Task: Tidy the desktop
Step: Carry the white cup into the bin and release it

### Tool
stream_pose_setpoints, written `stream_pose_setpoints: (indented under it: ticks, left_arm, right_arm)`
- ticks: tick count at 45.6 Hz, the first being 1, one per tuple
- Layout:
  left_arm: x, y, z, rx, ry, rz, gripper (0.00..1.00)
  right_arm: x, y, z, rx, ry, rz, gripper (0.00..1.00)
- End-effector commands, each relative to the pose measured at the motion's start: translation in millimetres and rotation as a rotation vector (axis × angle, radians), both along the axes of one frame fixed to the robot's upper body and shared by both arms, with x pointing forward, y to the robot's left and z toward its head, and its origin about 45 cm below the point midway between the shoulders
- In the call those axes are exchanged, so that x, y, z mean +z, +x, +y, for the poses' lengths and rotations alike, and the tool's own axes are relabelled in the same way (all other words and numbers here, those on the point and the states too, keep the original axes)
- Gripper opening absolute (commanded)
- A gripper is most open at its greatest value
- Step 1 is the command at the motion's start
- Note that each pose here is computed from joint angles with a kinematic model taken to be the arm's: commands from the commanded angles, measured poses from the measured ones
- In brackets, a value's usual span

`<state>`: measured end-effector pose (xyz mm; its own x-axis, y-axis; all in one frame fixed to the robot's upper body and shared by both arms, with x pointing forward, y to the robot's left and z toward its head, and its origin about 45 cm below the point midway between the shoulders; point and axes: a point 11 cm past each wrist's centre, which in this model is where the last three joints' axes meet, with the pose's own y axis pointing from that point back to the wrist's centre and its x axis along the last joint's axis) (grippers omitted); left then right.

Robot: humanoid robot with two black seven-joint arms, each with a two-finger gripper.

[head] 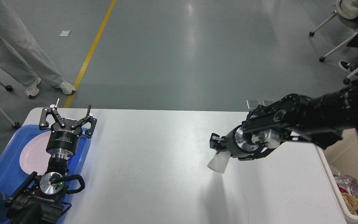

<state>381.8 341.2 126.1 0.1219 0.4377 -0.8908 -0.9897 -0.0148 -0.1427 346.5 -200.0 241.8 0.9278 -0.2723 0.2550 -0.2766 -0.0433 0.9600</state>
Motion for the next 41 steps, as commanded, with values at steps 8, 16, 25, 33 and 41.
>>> stream_pose_setpoints:
  ticks: [8,16,25,33,41]
  left_arm:
    - [0.0,0.0,-0.1,0.0,0.0,0.0,0.96]
    - [0.0,0.0,-0.1,0.0,0.0,0.0,0.96]
    - [0.0,0.0,-0.1,0.0,0.0,0.0,0.96]
    - [0.0,0.0,-0.1,0.0,0.0,0.0,0.96]
    - [0.0,0.0,-0.1,0.0,0.0,0.0,0.96]
  right_arm:
    - [79.7,-8.2,-61.3,0.015,-0.012,0.033,0.0]
    - [86.4,-13.8,-81.5,0.013,-0.069,0.046,0.0]
    - [87.9,-16.0,-112.4,-0.061,-0.08,0.038,0.0]
    - [59.2,-22.2,-200.1,-0.161,-0.147,0.038,0.0]
    - [22.9,-24.1,-298.5,-0.299,-0.223,-0.005,0.0]
